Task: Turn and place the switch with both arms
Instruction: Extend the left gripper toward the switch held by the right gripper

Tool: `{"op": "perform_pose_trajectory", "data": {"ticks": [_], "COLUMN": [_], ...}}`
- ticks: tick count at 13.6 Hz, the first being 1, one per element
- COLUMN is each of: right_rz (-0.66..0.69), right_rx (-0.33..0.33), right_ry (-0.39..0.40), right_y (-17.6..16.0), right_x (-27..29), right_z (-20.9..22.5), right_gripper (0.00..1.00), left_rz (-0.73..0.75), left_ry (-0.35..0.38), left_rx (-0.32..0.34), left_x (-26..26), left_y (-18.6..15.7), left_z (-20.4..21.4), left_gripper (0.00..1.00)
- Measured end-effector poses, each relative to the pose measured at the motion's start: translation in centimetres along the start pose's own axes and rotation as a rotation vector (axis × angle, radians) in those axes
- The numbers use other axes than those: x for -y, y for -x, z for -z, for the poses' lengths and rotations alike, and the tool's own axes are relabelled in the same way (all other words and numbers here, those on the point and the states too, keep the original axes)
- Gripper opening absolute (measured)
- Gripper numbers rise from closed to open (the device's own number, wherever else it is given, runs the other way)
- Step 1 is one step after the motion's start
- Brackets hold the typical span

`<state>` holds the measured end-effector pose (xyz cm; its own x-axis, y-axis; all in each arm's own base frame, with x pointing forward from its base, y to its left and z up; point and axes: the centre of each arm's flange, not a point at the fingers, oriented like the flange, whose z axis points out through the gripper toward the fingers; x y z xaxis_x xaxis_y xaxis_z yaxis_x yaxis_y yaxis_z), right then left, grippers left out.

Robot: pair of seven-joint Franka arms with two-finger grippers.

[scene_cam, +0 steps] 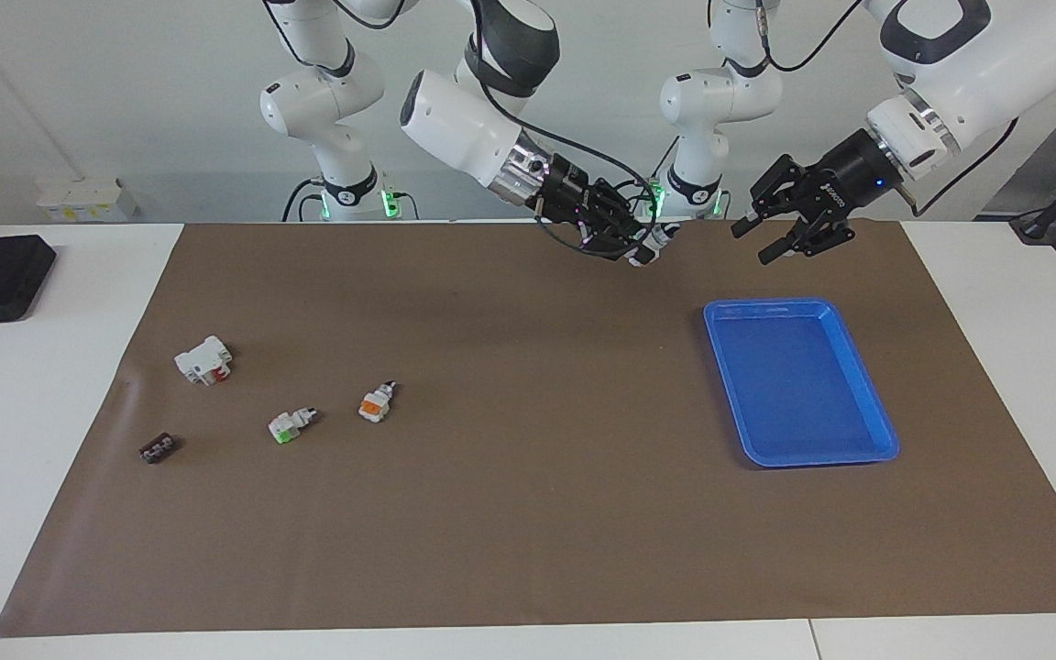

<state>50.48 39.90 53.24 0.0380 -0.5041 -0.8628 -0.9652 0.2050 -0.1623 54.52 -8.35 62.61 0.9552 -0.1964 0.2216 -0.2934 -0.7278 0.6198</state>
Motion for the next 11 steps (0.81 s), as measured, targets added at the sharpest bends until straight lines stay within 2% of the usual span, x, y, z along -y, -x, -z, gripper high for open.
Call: {"op": "perform_pose_trajectory", "data": {"ticks": [7,11], "right_rz": [0.004,0.005], "right_rx": [0.001,0.001], "right_ry": [0.006,0.007], "right_y": [0.1,0.2], "right_x": [-0.3,-0.3], "right_z": [-0.3,-0.3], "right_gripper": [0.41,0.41], "left_rz": [-0.164,-0.219], "left_ry": [0.014,0.015], "left_rx": [0.045,0.046], "left_x": [-5.1,-6.0], "left_y": [0.3,0.3], "left_z": [-2.8,-3.0], "left_gripper": [0.57,0.54]}}
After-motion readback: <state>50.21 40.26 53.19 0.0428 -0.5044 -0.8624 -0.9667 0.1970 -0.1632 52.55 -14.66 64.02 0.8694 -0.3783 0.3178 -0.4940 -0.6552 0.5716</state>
